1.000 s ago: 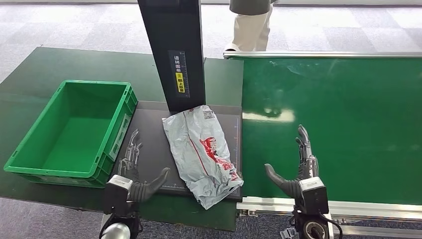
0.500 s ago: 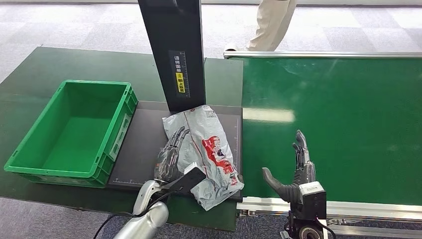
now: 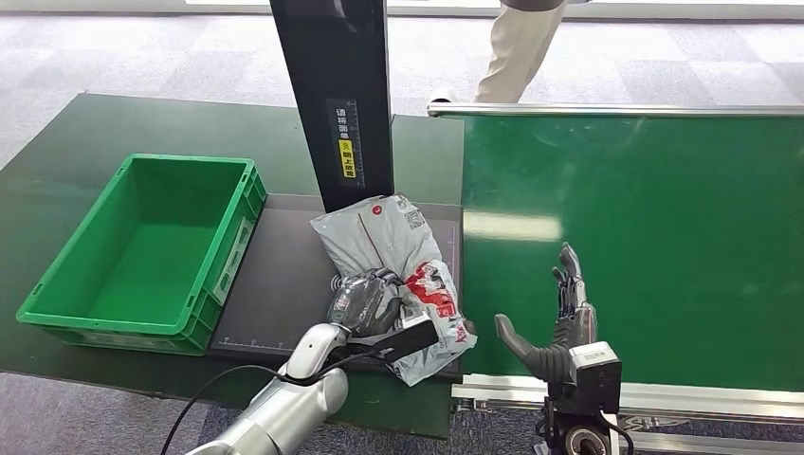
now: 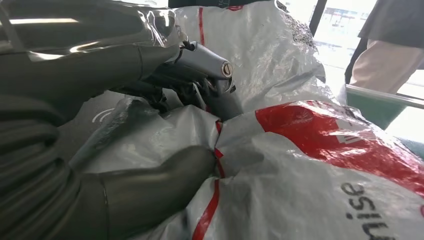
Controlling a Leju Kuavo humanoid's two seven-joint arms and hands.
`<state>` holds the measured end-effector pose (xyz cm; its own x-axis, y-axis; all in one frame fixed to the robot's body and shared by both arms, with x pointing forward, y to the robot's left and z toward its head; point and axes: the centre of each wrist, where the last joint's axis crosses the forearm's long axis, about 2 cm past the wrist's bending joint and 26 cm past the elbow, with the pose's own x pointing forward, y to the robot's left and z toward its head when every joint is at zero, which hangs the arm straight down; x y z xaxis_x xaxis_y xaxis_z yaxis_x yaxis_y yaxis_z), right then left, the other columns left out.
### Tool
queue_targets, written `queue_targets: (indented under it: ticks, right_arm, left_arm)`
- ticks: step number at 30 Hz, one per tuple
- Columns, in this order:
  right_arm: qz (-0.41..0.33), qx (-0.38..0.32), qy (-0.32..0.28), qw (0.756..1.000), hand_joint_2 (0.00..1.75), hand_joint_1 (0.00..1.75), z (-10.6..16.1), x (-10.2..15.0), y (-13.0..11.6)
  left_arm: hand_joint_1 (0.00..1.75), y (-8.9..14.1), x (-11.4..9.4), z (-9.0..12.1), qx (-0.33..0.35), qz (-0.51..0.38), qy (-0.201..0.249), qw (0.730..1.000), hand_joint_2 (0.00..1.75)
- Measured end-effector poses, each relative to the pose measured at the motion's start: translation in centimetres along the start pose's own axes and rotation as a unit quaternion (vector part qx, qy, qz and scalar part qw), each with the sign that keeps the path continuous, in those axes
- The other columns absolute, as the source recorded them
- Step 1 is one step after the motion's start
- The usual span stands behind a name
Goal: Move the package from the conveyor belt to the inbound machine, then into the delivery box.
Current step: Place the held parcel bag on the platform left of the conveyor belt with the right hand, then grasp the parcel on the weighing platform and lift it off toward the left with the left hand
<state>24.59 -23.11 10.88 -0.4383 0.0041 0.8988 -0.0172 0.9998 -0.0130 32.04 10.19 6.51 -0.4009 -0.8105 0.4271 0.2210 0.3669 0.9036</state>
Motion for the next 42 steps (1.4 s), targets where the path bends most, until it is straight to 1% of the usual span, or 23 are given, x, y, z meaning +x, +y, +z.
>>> queue_targets:
  ticks: [7,10,12,14,16,19,25,28,30,33,36,39,42]
  right_arm:
    - [-0.003,-0.002,-0.010,1.000,1.75,0.00,-0.8,0.2,0.1]
    - [-0.001,-0.007,-0.009,1.000,1.75,0.00,-0.8,0.2,-0.1]
    - [0.003,-0.013,-0.006,1.000,1.75,0.00,-0.4,0.2,-0.3]
    - [0.008,-0.017,-0.003,1.000,1.75,0.00,0.1,0.1,-0.5]
    - [0.011,-0.020,-0.002,1.000,1.75,0.00,0.4,0.1,-0.7]
    - [0.012,-0.024,-0.002,1.000,1.75,0.00,0.5,0.2,-0.8]
    - [0.011,-0.029,-0.002,1.000,1.75,0.00,0.5,0.2,-0.8]
    - [0.012,-0.030,-0.002,0.999,1.75,0.00,0.5,0.2,-0.9]
    - [0.014,-0.034,-0.002,0.999,1.75,0.00,0.6,0.2,-1.0]
    - [0.023,-0.047,0.001,0.999,1.75,0.00,0.9,0.1,-1.3]
    - [0.028,-0.061,0.008,0.998,1.75,0.00,1.9,0.0,-1.6]
    - [0.026,-0.069,0.013,0.997,1.75,0.00,2.7,0.0,-1.8]
    - [0.023,-0.077,0.018,0.997,1.75,0.00,3.1,-0.1,-1.8]
  left_arm:
    - [1.75,0.4,-0.6,-0.1,0.025,-0.003,-0.002,1.000,1.75]
    - [1.75,0.5,-1.1,0.2,0.056,0.012,-0.011,0.998,1.75]
    - [1.75,0.7,-1.5,0.6,0.094,0.035,-0.019,0.995,1.75]
    - [1.75,1.4,-2.0,0.9,0.132,0.055,-0.022,0.990,1.75]
    - [1.75,2.4,-2.3,1.1,0.155,0.062,-0.022,0.986,1.75]
    - [1.75,3.3,-2.6,1.3,0.176,0.065,-0.022,0.982,1.75]
    - [1.75,4.1,-2.9,1.7,0.198,0.063,-0.025,0.978,1.75]
    - [1.75,4.6,-2.9,1.9,0.235,0.067,-0.035,0.969,1.75]
    - [1.75,5.8,-2.7,2.2,0.281,0.071,-0.049,0.956,1.75]
    - [1.75,9.3,-2.1,2.8,0.356,0.060,-0.078,0.929,1.75]
    - [1.75,12.8,-1.8,4.0,0.429,0.032,-0.102,0.897,1.75]
    - [1.75,15.7,-2.4,5.2,0.481,0.011,-0.099,0.871,1.75]
    - [1.75,17.7,-4.0,5.8,0.513,-0.002,-0.076,0.855,1.75]
